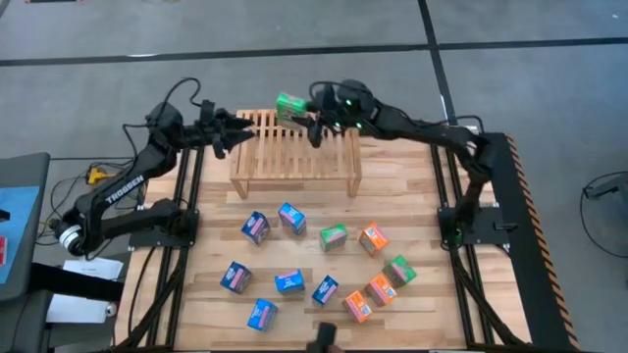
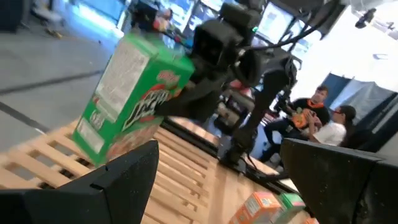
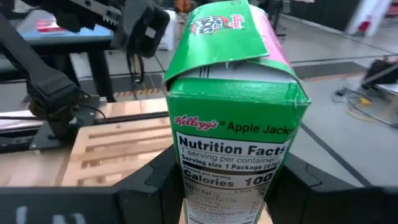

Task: Stack cereal on shelf
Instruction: Put the top right green cereal box on the shelf

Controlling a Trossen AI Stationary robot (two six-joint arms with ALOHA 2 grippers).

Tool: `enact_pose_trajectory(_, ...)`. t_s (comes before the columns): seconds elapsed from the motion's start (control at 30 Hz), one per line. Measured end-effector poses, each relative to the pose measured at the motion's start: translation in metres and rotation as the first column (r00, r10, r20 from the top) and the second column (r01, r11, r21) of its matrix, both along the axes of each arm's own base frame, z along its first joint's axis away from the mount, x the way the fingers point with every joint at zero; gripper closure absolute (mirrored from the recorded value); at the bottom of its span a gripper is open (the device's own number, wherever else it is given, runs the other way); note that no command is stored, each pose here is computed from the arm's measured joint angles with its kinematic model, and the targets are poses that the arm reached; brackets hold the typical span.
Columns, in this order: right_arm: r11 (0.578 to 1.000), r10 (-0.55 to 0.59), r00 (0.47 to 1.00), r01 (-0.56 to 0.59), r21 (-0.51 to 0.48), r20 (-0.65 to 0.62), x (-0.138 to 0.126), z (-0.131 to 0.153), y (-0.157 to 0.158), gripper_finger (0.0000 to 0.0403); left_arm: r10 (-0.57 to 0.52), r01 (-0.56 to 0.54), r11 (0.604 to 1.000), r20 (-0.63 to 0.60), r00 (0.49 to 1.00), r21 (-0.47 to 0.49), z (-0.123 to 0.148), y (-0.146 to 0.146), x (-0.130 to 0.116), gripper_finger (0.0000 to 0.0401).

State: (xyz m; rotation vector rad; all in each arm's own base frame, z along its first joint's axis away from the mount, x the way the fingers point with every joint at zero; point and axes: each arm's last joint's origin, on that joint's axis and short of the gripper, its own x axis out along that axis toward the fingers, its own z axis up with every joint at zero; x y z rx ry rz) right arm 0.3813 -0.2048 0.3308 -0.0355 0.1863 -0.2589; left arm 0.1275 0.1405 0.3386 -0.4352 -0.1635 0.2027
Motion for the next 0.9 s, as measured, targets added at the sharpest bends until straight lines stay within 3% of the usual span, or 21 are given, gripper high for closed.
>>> enact_pose_trajectory(0.2, 0.996, 0.09, 0.996, -0.089, -0.028, 0.018, 0.031, 0.003, -0.032, 0.0207, 0.092, -0.095, 0.994, 0.044, 0.995, 0.058, 0.011, -0.004, -0.02, 0.0076)
enact_pose_trajectory(0.5, 0.989, 0.149, 0.989, -0.149, -0.024, -0.011, 0.076, -0.007, -0.06, 0.0207, 0.114, -0.117, 0.991, 0.047, 0.992, 0.07, 0.013, -0.004, -0.024, 0.0076)
enact_pose_trajectory(0.9, 0.981, 0.184, 0.982, -0.186, -0.063, -0.044, 0.09, -0.021, -0.071, 0.0207, 0.116, -0.119, 0.99, 0.039, 0.992, 0.079, 0.012, -0.004, -0.024, 0.0076)
